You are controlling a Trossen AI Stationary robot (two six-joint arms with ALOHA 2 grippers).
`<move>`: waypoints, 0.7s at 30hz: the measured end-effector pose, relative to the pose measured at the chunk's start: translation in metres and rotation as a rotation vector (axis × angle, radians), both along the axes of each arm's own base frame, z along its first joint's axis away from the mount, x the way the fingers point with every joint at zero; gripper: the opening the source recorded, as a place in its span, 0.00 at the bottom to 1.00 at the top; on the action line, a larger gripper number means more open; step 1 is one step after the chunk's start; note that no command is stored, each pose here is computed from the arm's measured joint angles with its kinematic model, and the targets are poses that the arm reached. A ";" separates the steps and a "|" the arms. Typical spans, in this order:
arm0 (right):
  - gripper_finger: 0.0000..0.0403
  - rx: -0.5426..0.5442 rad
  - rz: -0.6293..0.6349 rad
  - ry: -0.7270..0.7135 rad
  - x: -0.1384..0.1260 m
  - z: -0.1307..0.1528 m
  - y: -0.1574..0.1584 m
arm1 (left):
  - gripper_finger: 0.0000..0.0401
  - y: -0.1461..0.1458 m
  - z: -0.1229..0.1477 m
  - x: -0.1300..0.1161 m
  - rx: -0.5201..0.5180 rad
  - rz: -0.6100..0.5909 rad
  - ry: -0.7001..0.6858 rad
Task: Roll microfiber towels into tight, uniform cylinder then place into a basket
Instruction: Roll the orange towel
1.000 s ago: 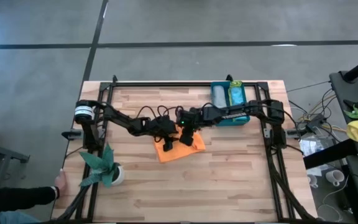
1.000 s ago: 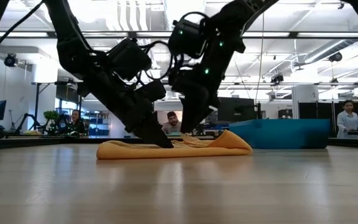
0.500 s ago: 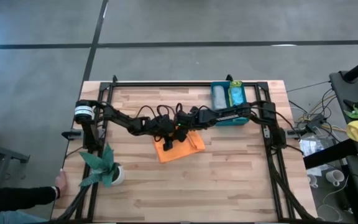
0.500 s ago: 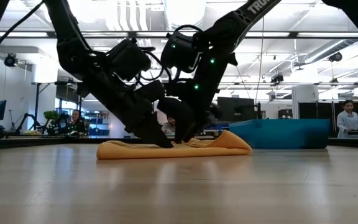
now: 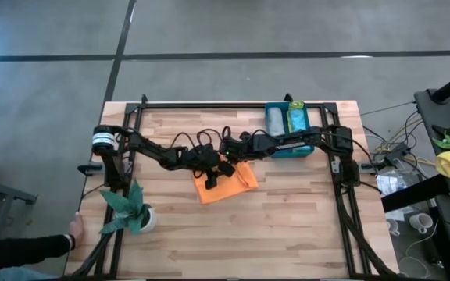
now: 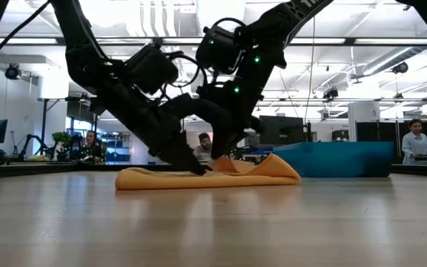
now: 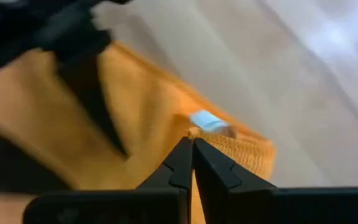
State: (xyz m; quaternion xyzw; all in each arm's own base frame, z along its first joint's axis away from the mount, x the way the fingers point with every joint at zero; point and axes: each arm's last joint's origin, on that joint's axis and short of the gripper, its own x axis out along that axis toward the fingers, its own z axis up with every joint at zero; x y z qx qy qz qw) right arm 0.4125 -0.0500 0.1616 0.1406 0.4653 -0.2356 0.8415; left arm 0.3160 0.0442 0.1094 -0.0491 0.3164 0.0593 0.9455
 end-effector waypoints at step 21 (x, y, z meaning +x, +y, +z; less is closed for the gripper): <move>0.15 0.076 -0.005 -0.071 0.008 -0.031 -0.021 | 0.41 0.001 -0.002 -0.002 0.002 0.009 0.009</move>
